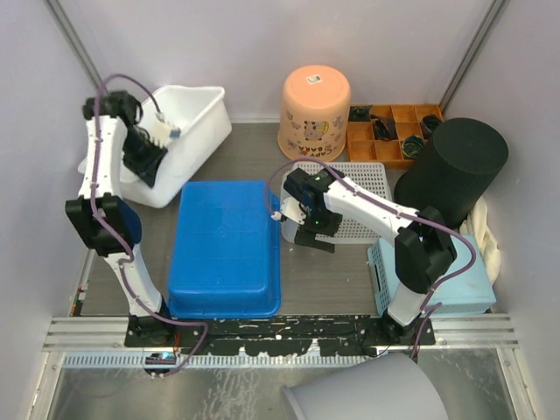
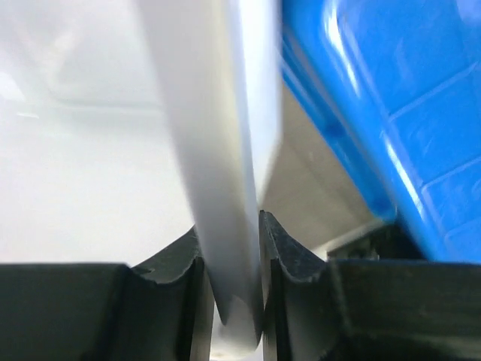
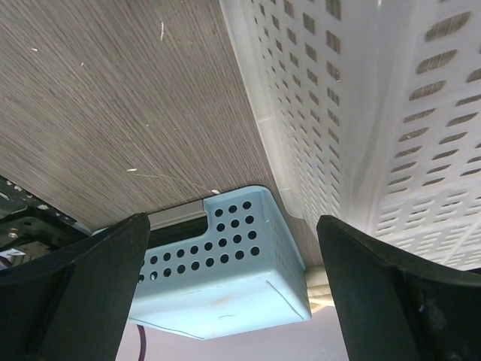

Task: Turn the large container upside down
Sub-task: Turn the container upside down at the center of the board.

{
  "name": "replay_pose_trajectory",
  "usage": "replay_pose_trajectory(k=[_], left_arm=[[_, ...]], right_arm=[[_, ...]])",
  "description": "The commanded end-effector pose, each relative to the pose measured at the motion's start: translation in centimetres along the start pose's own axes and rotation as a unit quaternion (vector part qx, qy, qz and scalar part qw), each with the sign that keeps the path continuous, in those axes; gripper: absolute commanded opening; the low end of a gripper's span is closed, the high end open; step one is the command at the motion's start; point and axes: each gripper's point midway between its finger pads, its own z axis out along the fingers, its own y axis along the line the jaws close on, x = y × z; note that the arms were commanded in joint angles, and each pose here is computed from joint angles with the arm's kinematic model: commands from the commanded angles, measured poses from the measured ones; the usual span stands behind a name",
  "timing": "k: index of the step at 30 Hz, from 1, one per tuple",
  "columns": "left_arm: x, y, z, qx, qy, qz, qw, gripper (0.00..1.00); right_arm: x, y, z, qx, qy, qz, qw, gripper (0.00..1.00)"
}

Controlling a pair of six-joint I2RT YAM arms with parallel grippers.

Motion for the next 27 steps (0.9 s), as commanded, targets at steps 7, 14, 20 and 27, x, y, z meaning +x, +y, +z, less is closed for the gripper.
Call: replay_pose_trajectory(k=[7, 14, 20, 27], left_arm=[[-5.2, -6.7, -16.1, 0.019, -0.307, -0.032, 0.951, 0.0], [-8.5, -10.1, -19.9, 0.164, -0.41, -0.084, 0.893, 0.0], [-9.0, -9.4, -18.8, 0.2, -0.397, -0.119, 0.888, 0.0], [-10.0, -7.1, -18.1, 0.346, -0.403, -0.225, 0.817, 0.0]], right_arm=[[0.4, 0.2, 0.2, 0.004, 0.012, 0.0, 1.0, 1.0], [0.5, 0.4, 0.7, 0.0, 0.029, -0.005, 1.0, 1.0], [0.6, 0.5, 0.6, -0.002, 0.029, -0.005, 1.0, 1.0], [0.6, 0.4, 1.1, -0.002, 0.042, -0.008, 0.999, 1.0]])
